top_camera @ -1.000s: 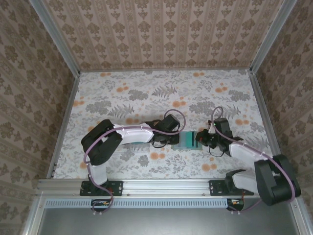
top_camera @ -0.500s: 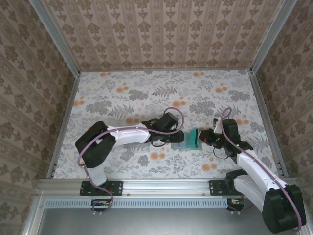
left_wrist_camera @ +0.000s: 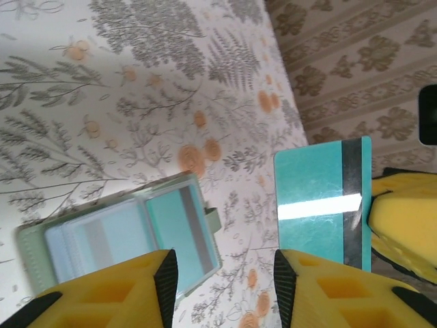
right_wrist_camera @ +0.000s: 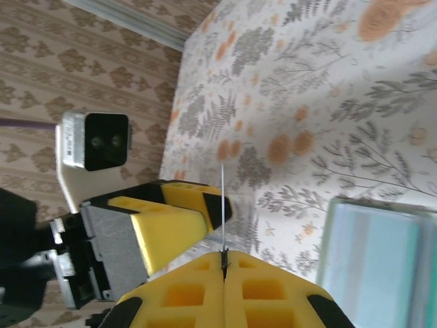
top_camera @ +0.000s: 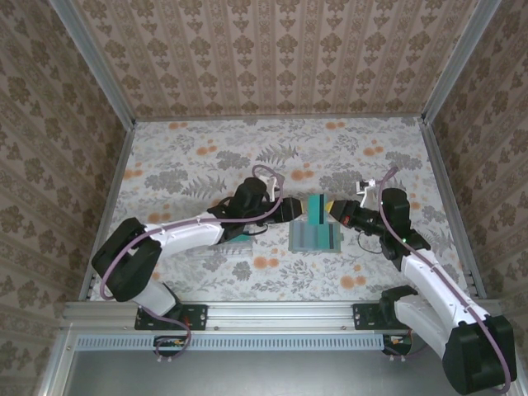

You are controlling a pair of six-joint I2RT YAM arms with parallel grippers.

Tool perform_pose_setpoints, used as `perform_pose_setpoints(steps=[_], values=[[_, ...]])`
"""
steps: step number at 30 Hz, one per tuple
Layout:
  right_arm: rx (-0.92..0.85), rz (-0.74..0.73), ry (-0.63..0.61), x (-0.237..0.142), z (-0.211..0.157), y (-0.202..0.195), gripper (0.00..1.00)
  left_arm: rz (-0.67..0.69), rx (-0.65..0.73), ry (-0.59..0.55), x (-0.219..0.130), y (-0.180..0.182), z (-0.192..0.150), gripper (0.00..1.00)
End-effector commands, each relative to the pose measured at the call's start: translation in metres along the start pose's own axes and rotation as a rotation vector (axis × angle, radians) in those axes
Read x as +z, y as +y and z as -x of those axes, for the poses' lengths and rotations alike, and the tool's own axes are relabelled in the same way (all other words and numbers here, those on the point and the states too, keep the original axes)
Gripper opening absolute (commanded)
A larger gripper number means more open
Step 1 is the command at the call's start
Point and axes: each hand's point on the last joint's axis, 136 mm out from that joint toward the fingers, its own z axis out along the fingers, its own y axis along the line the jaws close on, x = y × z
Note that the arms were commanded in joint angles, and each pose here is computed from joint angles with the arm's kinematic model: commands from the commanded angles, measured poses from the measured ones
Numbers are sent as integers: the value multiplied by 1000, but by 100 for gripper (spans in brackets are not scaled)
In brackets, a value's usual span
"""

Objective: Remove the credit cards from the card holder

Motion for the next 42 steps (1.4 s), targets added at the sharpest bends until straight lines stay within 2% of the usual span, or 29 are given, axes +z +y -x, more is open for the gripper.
perform_pose_setpoints(steps=[1, 12, 17, 25, 28, 31, 33, 37, 39, 42], values=[[-19, 111, -10, -1, 12, 30, 0, -159, 24, -29, -8, -34, 9, 43], [-12, 112, -3, 1, 9, 26, 0, -254, -26, 9, 3, -40, -2, 38], [-12, 109, -1, 1, 7, 24, 0, -275, -31, 11, 3, -44, -3, 31], [-8, 76, 5, 3, 4, 14, 0, -289, -31, 10, 0, -49, -4, 3], [-13, 49, 6, 3, 3, 9, 14, -285, -30, 7, -1, -48, -4, 0], [-17, 6, -1, 1, 3, 2, 58, -265, -23, 3, -4, -45, -4, 0], [-26, -28, -8, -1, 3, -2, 73, -236, -19, -2, -8, -40, -4, 0], [-48, -83, -15, -4, 2, -9, 89, -147, -12, -22, -21, -26, -3, 0], [-74, -112, -11, -4, 0, -9, 98, -61, 16, -17, -30, -15, -7, 0], [-120, -147, 7, 0, -5, -8, 100, 109, 109, 12, -49, 2, -14, 0]])
